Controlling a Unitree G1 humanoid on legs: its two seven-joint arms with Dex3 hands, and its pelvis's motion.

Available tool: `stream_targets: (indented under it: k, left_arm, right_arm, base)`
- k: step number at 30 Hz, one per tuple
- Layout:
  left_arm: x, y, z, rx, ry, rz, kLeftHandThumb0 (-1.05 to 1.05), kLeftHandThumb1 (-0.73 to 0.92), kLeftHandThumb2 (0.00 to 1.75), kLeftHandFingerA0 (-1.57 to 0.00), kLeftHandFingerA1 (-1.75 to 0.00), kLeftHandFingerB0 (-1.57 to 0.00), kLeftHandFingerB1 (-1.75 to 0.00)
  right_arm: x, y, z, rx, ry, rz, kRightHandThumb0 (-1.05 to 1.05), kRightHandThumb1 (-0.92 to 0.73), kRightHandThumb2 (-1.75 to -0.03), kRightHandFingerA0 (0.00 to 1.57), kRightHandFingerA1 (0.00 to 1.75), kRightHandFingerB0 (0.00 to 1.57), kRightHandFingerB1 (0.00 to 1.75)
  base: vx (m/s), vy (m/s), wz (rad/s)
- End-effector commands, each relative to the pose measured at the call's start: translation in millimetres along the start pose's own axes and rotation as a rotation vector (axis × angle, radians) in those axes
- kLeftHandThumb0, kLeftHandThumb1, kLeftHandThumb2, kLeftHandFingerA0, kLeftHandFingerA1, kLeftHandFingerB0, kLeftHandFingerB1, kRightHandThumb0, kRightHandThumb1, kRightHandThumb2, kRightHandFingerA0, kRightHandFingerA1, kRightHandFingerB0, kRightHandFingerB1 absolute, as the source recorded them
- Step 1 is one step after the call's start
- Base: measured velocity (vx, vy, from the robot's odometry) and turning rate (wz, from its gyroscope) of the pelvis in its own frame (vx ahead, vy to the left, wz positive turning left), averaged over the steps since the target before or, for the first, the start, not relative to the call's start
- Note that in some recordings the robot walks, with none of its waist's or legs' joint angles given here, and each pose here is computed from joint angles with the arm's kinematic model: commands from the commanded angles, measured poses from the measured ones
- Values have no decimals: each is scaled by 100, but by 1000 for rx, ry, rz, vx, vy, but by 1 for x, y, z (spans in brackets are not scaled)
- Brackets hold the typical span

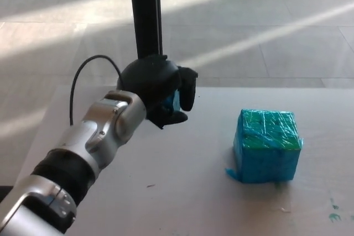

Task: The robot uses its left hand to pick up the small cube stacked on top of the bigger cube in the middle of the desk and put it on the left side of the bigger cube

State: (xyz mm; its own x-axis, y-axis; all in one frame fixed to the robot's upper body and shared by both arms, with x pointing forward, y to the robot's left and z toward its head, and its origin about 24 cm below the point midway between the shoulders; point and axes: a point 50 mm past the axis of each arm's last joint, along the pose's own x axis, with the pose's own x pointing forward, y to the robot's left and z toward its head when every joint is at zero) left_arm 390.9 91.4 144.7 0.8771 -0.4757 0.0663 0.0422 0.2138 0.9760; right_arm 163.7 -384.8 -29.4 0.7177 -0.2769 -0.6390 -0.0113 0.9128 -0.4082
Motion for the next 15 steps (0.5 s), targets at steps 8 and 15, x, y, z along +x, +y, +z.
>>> stream_targets:
  k: [8, 15]
  left_arm:
    - [-22, -38, 5, -95, 18, -12, -14, 60, 99, -85, -175, -75, -154]
    - [-29, -60, 10, -121, 25, -43, -13, 55, 108, -89, -175, -73, -163]
  right_arm:
    - [3, 0, 2, 20, 3, -12, -35, -70, -61, 63, 63, 59, 48]
    - [2, 1, 5, 30, -21, -7, -35, -68, -59, 61, 61, 55, 48]
  base:
    - [0, 0, 0]
    - [0, 0, 0]
